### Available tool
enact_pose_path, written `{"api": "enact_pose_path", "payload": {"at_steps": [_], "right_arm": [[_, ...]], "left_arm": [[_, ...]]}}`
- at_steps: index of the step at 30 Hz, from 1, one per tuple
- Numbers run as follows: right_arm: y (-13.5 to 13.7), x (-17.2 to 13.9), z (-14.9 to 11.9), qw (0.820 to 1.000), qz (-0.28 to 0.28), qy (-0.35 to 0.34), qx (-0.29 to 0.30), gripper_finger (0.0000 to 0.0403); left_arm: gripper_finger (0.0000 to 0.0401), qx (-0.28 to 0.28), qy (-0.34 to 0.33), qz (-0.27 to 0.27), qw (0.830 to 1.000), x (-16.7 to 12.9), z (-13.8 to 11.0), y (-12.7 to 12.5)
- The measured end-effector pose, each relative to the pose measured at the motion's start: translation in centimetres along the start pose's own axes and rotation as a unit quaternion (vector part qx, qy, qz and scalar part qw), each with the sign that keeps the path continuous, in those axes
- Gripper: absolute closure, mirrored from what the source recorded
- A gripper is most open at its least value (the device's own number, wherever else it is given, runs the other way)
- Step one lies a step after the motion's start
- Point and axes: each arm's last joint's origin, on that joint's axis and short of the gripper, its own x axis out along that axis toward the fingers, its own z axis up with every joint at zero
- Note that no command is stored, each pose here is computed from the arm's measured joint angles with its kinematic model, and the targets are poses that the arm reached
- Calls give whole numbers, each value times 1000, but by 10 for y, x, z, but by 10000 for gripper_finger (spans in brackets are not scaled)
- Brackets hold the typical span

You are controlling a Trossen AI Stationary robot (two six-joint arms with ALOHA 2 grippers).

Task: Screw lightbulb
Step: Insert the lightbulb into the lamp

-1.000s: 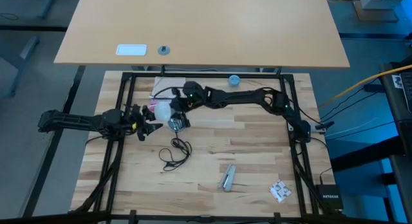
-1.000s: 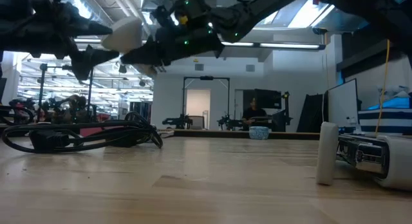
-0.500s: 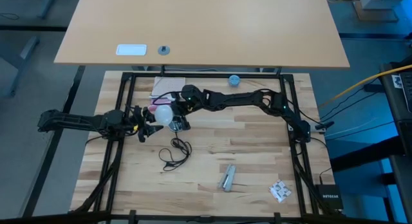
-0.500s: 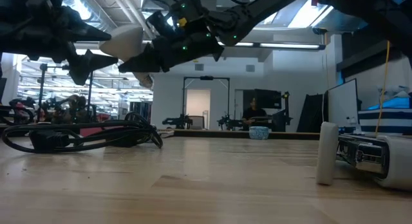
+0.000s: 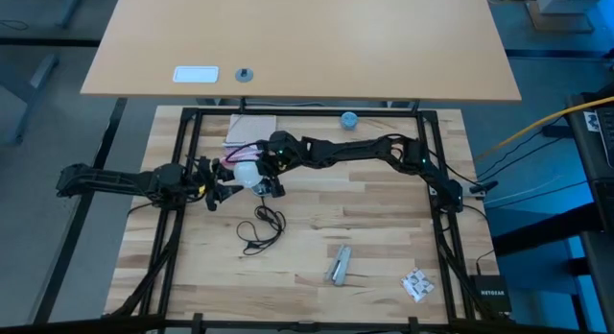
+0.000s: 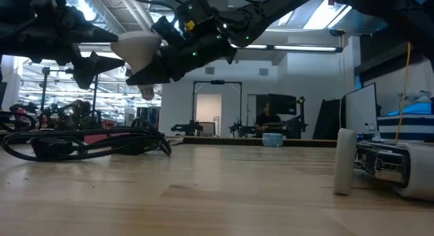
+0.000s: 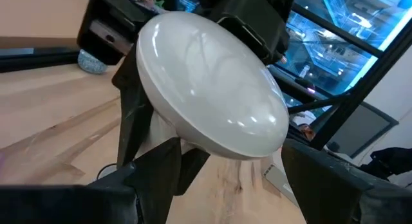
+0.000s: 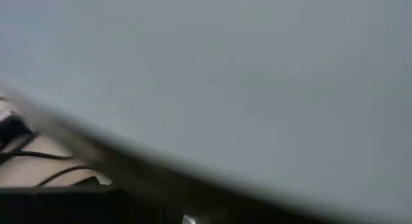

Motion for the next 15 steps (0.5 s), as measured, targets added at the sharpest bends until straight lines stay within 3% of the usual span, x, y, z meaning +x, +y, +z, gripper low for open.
{"api": "enact_pose_path", "payload": {"at_steps": [15], "right_arm": [[1,1,-5,997,-55,57,-10,221]], "left_arm": [[143,-1,26,27,999,0,-6,4]]}}
